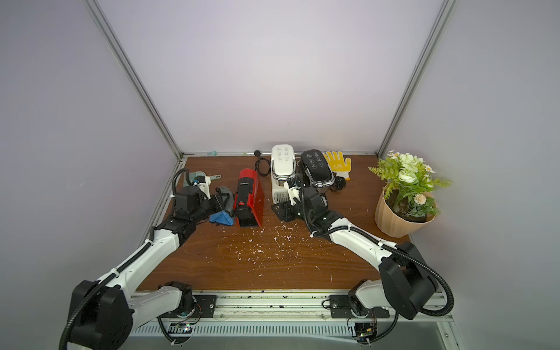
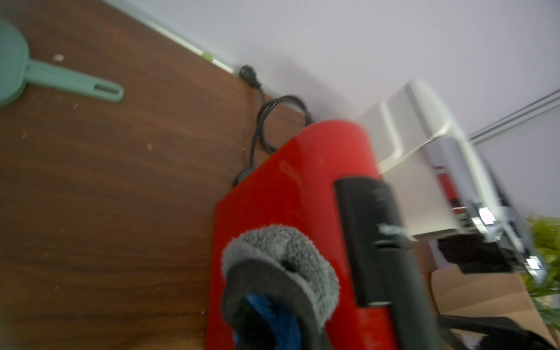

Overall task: Wipe the surface of a coffee machine
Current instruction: Wipe the dirt from the surface of the coffee machine.

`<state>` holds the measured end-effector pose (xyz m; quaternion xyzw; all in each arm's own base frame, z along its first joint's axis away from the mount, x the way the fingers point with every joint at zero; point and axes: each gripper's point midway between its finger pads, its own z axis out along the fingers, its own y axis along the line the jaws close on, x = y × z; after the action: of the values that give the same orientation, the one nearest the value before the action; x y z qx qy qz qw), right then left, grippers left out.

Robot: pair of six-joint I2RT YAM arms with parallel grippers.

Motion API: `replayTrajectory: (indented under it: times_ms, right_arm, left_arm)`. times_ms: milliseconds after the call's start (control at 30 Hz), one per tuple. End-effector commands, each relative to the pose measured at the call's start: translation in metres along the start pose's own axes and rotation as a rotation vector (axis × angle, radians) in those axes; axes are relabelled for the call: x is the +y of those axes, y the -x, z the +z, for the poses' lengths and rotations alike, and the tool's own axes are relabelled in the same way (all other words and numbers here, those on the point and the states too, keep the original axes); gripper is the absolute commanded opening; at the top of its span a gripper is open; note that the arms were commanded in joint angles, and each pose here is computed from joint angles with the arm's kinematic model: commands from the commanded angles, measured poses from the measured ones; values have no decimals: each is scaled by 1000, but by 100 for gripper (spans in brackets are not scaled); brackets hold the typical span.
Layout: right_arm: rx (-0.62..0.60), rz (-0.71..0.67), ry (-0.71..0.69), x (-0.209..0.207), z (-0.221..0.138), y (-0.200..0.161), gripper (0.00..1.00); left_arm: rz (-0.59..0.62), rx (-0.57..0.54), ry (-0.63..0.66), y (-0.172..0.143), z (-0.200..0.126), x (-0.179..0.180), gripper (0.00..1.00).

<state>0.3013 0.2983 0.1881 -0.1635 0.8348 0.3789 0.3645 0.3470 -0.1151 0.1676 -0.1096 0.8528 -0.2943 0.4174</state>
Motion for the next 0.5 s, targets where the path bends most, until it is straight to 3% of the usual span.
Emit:
replayTrajectory:
  times_ms: [0, 133, 267, 467]
  right_arm:
    - [-49, -27, 24, 9, -8, 10, 62]
    - [-44, -37, 2, 4, -5, 9, 62]
    - [-29, -52, 12, 5, -3, 7, 62]
    - [-29, -50, 27, 7, -3, 5, 62]
  left_arm:
    - [-45, 5, -18, -17, 9, 9, 0]
    - [-78, 50, 27, -44, 20, 32, 0]
    - [-75, 70, 43, -47, 28, 37, 0]
    - [7, -9, 11, 15, 20, -4, 0]
